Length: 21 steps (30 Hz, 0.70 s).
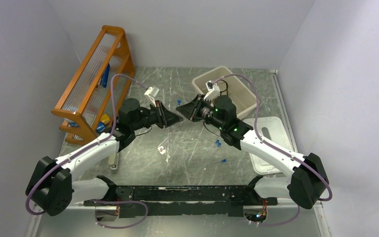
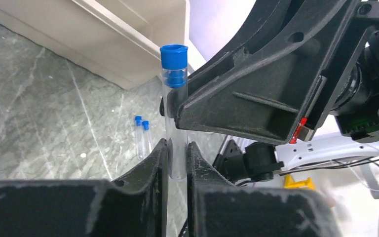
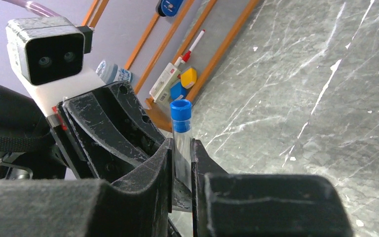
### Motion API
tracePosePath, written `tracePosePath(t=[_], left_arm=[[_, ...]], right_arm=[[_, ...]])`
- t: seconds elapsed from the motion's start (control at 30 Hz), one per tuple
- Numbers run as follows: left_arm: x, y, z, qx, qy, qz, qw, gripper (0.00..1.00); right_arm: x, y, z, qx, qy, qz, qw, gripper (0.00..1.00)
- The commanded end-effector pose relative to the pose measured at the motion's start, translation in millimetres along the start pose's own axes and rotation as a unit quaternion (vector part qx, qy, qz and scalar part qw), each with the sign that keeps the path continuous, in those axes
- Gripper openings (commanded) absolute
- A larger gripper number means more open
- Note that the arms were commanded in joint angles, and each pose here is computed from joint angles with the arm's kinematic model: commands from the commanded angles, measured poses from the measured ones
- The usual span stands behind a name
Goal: Organize the chemistry lab equipment
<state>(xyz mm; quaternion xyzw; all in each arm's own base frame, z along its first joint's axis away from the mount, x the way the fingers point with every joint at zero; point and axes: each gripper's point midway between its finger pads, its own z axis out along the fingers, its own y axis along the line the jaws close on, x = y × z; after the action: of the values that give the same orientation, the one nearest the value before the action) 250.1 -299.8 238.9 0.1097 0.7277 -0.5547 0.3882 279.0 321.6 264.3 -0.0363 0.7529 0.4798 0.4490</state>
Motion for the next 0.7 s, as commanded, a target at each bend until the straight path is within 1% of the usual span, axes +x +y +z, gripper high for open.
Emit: tracePosePath(t=[0.0, 0.03, 0.13, 0.2, 0.23, 0.37, 0.5, 0.67], left_arm=[[-14, -6, -2, -0.016, 0.012, 0.096, 0.995, 0.07], [-14, -4, -4, -0.022, 0.020, 0.114, 0.993, 0.05], [-14, -6, -10, -0.026, 0.042, 0.166, 0.985, 0.05], [-14, -9, -14, -0.023, 0.057, 0.191, 0.980, 0.05], [-15, -11, -15, -0.020, 0.063, 0.204, 0.977, 0.05], [-11, -15, -21, -0.010, 0.088, 0.239, 0.967, 0.05], [-7, -15, -25, -0.004, 0.109, 0.261, 0.959, 0.05], [-4, -13, -26, -0.004, 0.127, 0.276, 0.953, 0.05]], right_arm=[[4, 13, -8, -0.030, 0.020, 0.010, 0.999, 0.16], [1, 17, -9, -0.036, 0.022, 0.014, 0.999, 0.19], [-4, 25, -11, -0.041, 0.038, 0.018, 0.998, 0.36], [-8, 27, -12, -0.033, 0.048, 0.019, 0.998, 0.46], [-10, 26, -11, -0.026, 0.055, 0.020, 0.998, 0.48], [-14, 19, -14, -0.004, 0.079, 0.033, 0.996, 0.50], [-19, 21, -21, -0.026, 0.087, 0.046, 0.995, 0.49], [-14, 19, -21, -0.035, 0.111, 0.038, 0.992, 0.46]])
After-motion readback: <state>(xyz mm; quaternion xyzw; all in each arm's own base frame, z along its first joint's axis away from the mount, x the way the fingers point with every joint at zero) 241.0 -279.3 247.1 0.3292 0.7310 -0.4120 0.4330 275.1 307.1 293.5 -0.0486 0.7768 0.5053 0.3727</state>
